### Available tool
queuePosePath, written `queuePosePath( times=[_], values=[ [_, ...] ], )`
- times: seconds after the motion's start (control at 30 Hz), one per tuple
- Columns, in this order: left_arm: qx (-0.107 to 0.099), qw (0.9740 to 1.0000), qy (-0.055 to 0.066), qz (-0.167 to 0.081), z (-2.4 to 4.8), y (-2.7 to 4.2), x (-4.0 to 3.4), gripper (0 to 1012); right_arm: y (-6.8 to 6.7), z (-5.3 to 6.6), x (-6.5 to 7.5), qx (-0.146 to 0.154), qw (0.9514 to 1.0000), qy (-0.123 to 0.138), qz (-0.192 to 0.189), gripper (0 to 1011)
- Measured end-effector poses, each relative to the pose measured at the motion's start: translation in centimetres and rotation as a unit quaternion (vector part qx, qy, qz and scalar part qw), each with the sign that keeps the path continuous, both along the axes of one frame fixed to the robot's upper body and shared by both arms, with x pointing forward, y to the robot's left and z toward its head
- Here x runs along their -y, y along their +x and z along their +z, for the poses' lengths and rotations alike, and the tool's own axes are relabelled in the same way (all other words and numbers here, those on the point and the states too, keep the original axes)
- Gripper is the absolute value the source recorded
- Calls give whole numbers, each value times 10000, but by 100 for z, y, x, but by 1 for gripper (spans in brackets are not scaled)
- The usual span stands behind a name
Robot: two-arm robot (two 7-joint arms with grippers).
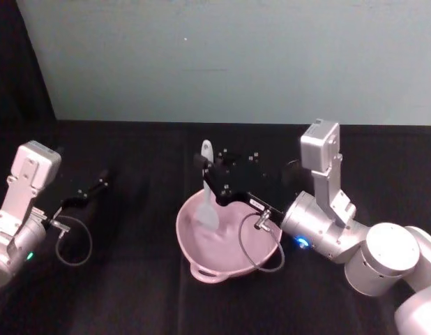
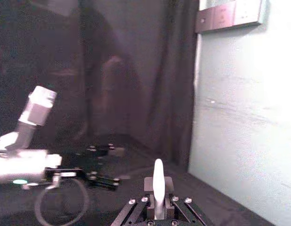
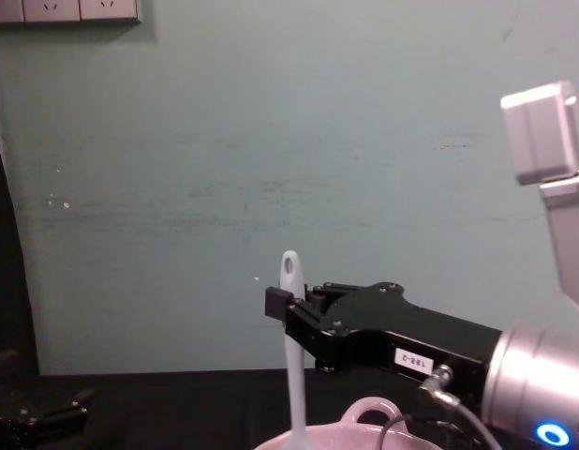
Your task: Use the one hand to pick up the spoon and stir the clear water in the bowl.
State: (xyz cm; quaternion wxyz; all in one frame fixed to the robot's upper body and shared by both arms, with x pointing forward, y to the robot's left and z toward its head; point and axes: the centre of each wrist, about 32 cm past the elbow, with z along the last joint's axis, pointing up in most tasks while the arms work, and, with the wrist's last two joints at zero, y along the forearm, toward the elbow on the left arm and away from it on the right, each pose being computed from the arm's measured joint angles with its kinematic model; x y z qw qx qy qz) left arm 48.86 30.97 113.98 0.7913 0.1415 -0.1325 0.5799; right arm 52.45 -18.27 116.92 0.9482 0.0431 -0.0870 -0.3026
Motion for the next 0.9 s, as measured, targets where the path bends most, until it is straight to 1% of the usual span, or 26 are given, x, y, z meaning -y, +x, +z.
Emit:
queuePosePath(
  times=[0.13, 0.3, 0.33, 0.4, 0.47, 0.5, 0.63, 0.77, 0.83, 0.9],
  values=[
    [0, 10000, 0, 0, 0, 0, 0, 1005, 63, -32, -21, 99, 9997, -50, -233, 116],
    [0, 10000, 0, 0, 0, 0, 0, 1005, 101, -39, 29, 262, 9982, -123, -531, 116],
    [0, 10000, 0, 0, 0, 0, 0, 1005, 101, -39, 29, 262, 9982, -123, -531, 116],
    [0, 10000, 0, 0, 0, 0, 0, 1005, 99, -40, 93, 311, 9971, -157, -671, 116],
    [0, 10000, 0, 0, 0, 0, 0, 1005, 92, -32, 135, 334, 9966, -168, -728, 116],
    [0, 10000, 0, 0, 0, 0, 0, 1005, 79, -19, 178, 356, 9962, -171, -772, 116],
    [0, 10000, 0, 0, 0, 0, 0, 1005, 44, 0, 262, 362, 9957, -200, -830, 116],
    [0, 10000, 0, 0, 0, 0, 0, 1005, -27, 36, 392, 314, 9960, -216, -809, 116],
    [0, 10000, 0, 0, 0, 0, 0, 1005, -52, 50, 433, 295, 9966, -213, -736, 116],
    [0, 10000, 0, 0, 0, 0, 0, 1005, -98, 61, 498, 242, 9983, -193, -496, 116]
  ],
)
